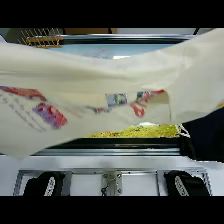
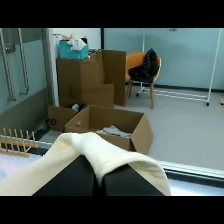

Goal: Fold the clothes and pants, and hang the long-sleeved shirts on hangers.

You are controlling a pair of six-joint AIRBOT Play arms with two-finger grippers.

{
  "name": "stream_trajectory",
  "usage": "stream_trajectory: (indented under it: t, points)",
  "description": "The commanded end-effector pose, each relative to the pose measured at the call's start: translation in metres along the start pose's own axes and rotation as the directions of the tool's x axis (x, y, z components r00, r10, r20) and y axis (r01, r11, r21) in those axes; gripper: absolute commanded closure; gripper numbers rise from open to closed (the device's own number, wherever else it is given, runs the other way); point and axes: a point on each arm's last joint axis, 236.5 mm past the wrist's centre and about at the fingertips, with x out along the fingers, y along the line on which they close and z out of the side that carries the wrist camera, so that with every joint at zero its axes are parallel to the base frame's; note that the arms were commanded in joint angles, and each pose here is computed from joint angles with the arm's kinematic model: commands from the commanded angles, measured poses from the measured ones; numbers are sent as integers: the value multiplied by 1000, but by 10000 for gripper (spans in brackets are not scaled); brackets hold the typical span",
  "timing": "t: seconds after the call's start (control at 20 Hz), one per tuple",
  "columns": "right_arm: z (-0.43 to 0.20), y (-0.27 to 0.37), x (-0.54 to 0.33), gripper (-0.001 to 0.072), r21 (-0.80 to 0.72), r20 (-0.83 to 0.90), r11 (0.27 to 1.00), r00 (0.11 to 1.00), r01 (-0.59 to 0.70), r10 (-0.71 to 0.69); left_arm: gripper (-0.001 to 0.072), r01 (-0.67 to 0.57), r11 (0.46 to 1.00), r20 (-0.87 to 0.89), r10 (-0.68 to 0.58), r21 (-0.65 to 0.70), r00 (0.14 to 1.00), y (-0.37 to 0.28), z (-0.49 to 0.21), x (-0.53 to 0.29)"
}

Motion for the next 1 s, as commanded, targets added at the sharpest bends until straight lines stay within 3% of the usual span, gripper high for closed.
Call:
stream_trajectory:
  t: [0.0, 0.15, 0.3, 0.4, 0.55, 0.7, 0.95]
  points:
    - [-30, -10, 9, 700, 157, -123, 987, 992, 38, -18, 702, -81, 997, -144, 78, -11, 986, 30, -42, 25]
    - [-128, -30, 51, 700, 301, -457, 947, 889, 109, 42, 702, -230, 973, -376, 207, -16, 903, 95, -128, 70]
    - [-248, -50, 86, 699, 361, -747, 911, 646, 198, 156, 701, -395, 918, -600, 324, 14, 731, 178, -239, 102]
    - [-328, -63, 112, 699, 378, -849, 889, 480, 260, 221, 702, -489, 871, -713, 375, 52, 592, 231, -316, 110]
    - [-442, -83, 142, 699, 388, -908, 852, 307, 352, 287, 702, -599, 796, -820, 395, 81, 414, 297, -418, 115]
    - [-524, -104, 163, 699, 380, -921, 819, 260, 429, 292, 702, -675, 734, -878, 370, 76, 303, 338, -490, 125]
    - [-545, -135, 198, 699, 371, -903, 807, 379, 459, 200, 701, -683, 725, -895, 360, 92, 263, 363, -519, 157]
